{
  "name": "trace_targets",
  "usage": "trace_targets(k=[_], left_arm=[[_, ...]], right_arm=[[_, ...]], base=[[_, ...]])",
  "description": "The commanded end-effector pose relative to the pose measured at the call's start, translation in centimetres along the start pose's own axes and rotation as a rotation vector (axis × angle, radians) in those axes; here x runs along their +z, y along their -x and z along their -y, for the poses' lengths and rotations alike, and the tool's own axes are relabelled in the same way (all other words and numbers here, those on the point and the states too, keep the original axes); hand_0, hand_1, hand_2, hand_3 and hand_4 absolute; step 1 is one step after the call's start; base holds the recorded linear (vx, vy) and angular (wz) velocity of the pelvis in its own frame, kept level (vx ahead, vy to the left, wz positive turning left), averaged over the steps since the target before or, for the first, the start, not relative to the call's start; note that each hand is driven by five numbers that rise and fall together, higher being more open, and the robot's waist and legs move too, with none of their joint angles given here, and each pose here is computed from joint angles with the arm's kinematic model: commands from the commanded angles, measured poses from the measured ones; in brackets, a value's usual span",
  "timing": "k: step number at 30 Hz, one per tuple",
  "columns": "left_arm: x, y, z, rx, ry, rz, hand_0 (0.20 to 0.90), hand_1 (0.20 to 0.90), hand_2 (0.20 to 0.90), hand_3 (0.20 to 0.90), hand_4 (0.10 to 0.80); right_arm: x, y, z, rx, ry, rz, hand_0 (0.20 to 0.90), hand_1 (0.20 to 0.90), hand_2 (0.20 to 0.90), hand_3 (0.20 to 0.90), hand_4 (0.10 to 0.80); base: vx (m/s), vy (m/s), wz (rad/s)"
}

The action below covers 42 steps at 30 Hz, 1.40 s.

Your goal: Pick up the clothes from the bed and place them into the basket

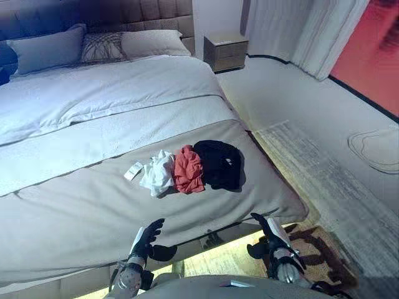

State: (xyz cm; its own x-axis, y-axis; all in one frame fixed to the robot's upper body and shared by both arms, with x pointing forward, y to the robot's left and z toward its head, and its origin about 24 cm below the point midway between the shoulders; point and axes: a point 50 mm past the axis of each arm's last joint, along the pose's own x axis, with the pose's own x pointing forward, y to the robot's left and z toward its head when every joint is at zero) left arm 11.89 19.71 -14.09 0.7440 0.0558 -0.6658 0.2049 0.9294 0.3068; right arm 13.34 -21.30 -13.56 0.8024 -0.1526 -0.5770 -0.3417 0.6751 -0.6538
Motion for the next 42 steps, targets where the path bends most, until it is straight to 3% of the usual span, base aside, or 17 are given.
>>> trace_targets(k=[1,26,31,36,42], left_arm=[[4.9,-2.4,-1.9,0.087,0.023,0.176,0.900,0.900,0.900,0.900,0.800],[5.3,-2.4,-2.2,0.056,0.053,0.198,0.900,0.900,0.900,0.900,0.800],[6.9,-2.7,-3.3,0.085,0.168,0.253,0.900,0.900,0.900,0.900,0.800],[9.4,-2.7,-4.3,0.080,0.150,0.359,0.900,0.900,0.900,0.900,0.800],[13.6,-2.7,-6.3,0.087,0.104,0.518,0.900,0.900,0.900,0.900,0.800]], right_arm=[[4.5,-2.5,2.1,-0.136,-0.053,0.140,0.900,0.900,0.900,0.900,0.800],[4.7,-2.8,3.4,-0.217,-0.088,0.125,0.900,0.900,0.900,0.900,0.800],[7.3,-3.9,6.4,-0.297,-0.135,0.204,0.900,0.900,0.900,0.900,0.800],[11.0,-4.9,12.0,-0.442,-0.157,0.322,0.900,0.900,0.900,0.900,0.800],[18.5,-4.7,22.5,-0.711,-0.126,0.503,0.900,0.900,0.900,0.900,0.800]], base=[[0.000,0.000,0.00],[0.000,0.000,0.00],[0.049,-0.016,0.00],[0.031,-0.048,0.08],[-0.129,-0.043,0.06]])
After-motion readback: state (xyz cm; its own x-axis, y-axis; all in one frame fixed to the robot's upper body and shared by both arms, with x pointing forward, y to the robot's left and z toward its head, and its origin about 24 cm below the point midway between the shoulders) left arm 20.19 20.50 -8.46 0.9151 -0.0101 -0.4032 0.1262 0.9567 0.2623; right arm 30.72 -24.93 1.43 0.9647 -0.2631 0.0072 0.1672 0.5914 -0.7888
